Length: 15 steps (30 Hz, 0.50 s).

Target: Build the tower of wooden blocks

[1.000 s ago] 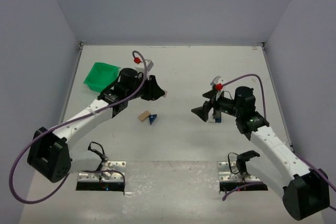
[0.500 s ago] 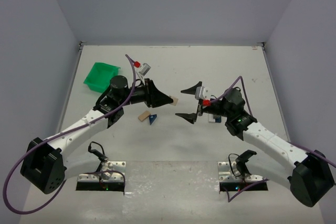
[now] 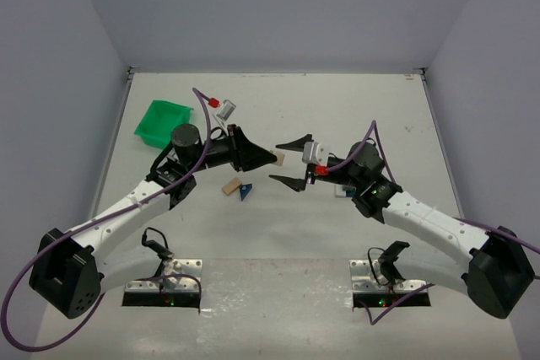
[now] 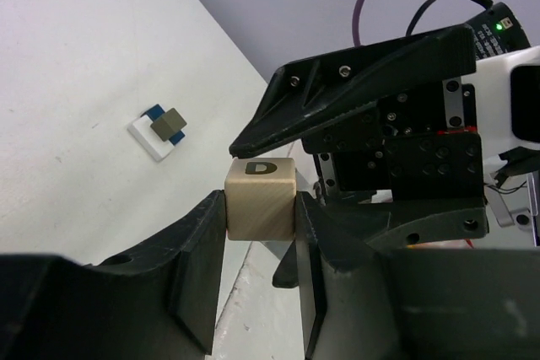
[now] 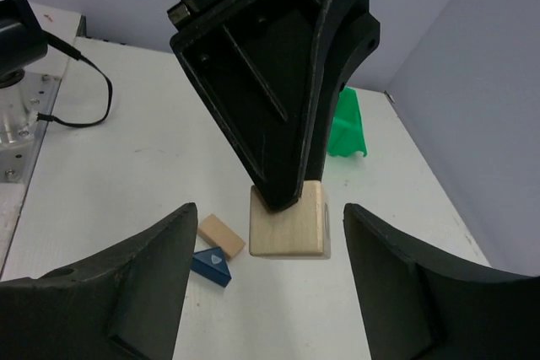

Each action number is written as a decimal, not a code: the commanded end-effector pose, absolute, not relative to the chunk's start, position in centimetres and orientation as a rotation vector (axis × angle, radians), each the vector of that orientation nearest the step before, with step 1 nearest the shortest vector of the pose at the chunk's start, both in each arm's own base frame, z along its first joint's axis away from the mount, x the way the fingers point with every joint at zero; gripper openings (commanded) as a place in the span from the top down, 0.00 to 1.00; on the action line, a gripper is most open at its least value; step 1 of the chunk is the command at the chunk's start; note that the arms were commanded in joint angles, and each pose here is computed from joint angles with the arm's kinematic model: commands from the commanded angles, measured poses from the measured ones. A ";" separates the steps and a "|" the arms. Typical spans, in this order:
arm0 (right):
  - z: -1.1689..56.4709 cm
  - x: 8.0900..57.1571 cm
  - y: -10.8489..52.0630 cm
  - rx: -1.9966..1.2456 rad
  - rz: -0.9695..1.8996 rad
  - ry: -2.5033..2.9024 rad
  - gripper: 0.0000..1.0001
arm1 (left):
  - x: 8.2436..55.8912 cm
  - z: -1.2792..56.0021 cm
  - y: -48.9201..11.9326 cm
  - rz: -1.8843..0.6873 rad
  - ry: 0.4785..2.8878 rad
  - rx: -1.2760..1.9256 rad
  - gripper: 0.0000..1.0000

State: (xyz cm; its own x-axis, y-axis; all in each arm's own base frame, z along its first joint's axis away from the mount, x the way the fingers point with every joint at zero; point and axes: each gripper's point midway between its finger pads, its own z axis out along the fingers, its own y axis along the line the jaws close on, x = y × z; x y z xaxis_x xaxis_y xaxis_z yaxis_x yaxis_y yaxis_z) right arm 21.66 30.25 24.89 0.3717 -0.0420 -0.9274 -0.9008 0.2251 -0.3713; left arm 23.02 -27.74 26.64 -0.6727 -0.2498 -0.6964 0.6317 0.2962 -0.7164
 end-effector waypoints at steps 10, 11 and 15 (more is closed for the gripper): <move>27.7 23.1 31.1 -1.155 0.665 0.966 0.58 | 23.8 27.5 -27.3 -1.407 1.764 0.319 1.00; 27.6 23.2 31.1 -1.155 0.658 0.966 0.60 | 23.9 27.5 -27.3 -1.402 1.763 0.318 1.00; 27.6 23.5 30.9 -1.141 0.639 0.970 0.76 | 24.1 27.4 -27.2 -1.390 1.767 0.305 1.00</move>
State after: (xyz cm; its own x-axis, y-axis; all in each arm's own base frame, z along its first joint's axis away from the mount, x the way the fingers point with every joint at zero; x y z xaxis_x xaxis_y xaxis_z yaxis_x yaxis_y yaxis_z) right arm 22.81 30.71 24.99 0.3992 -0.0782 -0.9135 -0.8721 0.2751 -0.4047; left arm 23.96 -27.32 25.73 -0.6703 -0.2701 -0.6911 0.5970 0.3569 -0.7185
